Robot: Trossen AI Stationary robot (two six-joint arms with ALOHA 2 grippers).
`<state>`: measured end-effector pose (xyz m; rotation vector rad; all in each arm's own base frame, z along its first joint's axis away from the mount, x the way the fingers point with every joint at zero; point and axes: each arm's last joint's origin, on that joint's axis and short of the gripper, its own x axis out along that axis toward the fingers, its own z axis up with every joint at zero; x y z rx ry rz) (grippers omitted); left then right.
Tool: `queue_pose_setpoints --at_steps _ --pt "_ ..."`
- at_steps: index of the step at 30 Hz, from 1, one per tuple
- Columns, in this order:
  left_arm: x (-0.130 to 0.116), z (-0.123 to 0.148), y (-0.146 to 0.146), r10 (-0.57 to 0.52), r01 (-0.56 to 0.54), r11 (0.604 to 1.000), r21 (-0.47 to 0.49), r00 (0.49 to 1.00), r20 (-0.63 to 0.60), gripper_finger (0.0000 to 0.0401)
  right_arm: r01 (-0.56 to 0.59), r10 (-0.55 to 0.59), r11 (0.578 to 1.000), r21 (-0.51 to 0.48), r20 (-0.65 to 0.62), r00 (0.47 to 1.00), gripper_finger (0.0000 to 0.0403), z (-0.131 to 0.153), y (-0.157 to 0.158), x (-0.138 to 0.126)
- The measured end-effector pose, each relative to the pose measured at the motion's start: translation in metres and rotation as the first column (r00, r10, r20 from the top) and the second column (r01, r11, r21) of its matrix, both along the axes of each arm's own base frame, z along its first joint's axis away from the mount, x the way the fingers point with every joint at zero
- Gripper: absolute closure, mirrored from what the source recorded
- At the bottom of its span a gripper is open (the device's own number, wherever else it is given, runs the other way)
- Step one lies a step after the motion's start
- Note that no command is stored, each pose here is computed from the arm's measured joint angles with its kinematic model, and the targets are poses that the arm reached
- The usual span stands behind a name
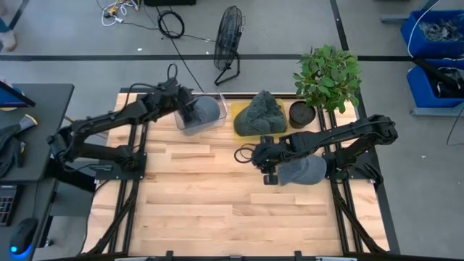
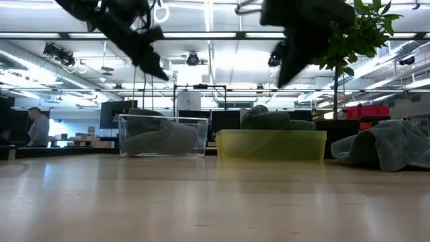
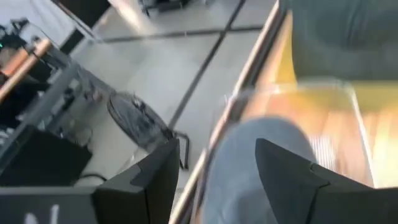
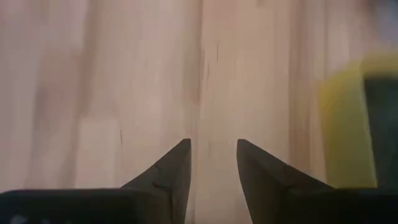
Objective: Pick & Place hat
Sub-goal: Put the gray cap into the transparent bin
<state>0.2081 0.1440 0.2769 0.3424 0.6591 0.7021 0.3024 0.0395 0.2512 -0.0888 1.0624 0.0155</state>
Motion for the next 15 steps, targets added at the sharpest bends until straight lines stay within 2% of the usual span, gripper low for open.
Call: queue_pose_setpoints --at_steps 4,10,12,15 --pt "0.008 0.02 -0.006 -0.024 0.023 1.0 0.015 0.997 0.073 0.0189 0.019 -0.022 1.0 -0.013 -0.204 0.979 0.027 -0.008 -0.002 -0.018" --pt "0.013 0.026 -0.013 -0.055 0.053 0.998 0.018 0.994 0.09 0.0192 0.041 -0.062 0.998 -0.055 -0.482 0.874 0.027 -0.012 -0.006 -0.047" --pt "0.014 0.026 -0.014 -0.059 0.057 0.998 0.016 0.994 0.091 0.0192 0.058 -0.059 0.998 -0.019 -0.548 0.835 0.027 -0.012 -0.006 -0.054" --pt "0.014 0.026 -0.014 -0.058 0.057 0.998 0.012 0.994 0.091 0.0192 0.077 -0.001 0.992 0.099 -0.602 0.798 0.027 -0.021 -0.003 -0.06"
